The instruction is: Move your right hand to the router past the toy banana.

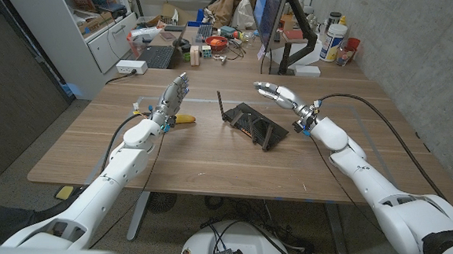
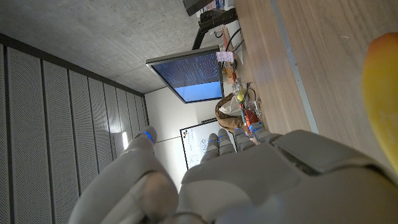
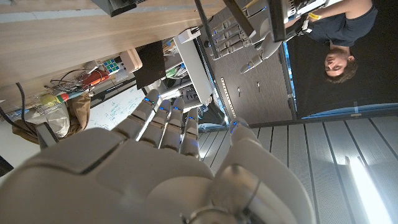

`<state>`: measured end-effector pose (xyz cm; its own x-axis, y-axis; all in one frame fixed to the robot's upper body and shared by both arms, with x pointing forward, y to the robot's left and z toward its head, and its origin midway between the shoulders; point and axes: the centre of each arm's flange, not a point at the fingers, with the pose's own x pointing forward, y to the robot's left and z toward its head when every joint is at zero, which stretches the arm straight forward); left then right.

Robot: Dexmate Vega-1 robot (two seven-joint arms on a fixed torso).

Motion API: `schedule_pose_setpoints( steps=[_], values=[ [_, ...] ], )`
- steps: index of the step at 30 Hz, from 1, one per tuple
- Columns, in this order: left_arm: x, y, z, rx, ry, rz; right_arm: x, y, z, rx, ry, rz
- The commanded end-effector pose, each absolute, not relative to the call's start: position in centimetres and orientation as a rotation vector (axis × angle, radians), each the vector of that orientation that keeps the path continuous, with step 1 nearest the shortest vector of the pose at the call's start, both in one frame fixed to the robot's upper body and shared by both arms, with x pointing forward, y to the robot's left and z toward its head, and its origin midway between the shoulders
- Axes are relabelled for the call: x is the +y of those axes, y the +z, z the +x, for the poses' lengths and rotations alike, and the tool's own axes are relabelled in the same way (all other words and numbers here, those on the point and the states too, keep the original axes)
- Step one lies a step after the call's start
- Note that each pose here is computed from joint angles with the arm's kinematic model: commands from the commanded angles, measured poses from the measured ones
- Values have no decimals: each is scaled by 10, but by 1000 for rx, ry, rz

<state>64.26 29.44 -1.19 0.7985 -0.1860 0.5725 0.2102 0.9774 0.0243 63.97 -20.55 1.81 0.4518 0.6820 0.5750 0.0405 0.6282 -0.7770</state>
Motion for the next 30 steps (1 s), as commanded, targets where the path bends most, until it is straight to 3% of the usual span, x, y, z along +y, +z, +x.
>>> schedule_pose_setpoints(
  steps=[1, 30],
  values=[
    [297, -11, 641, -620, -210, -45, -198, 15, 640, -1058, 456, -903],
    [295, -11, 634, -639, -216, -52, -196, 3, 657, -1002, 449, -1033]
  ],
)
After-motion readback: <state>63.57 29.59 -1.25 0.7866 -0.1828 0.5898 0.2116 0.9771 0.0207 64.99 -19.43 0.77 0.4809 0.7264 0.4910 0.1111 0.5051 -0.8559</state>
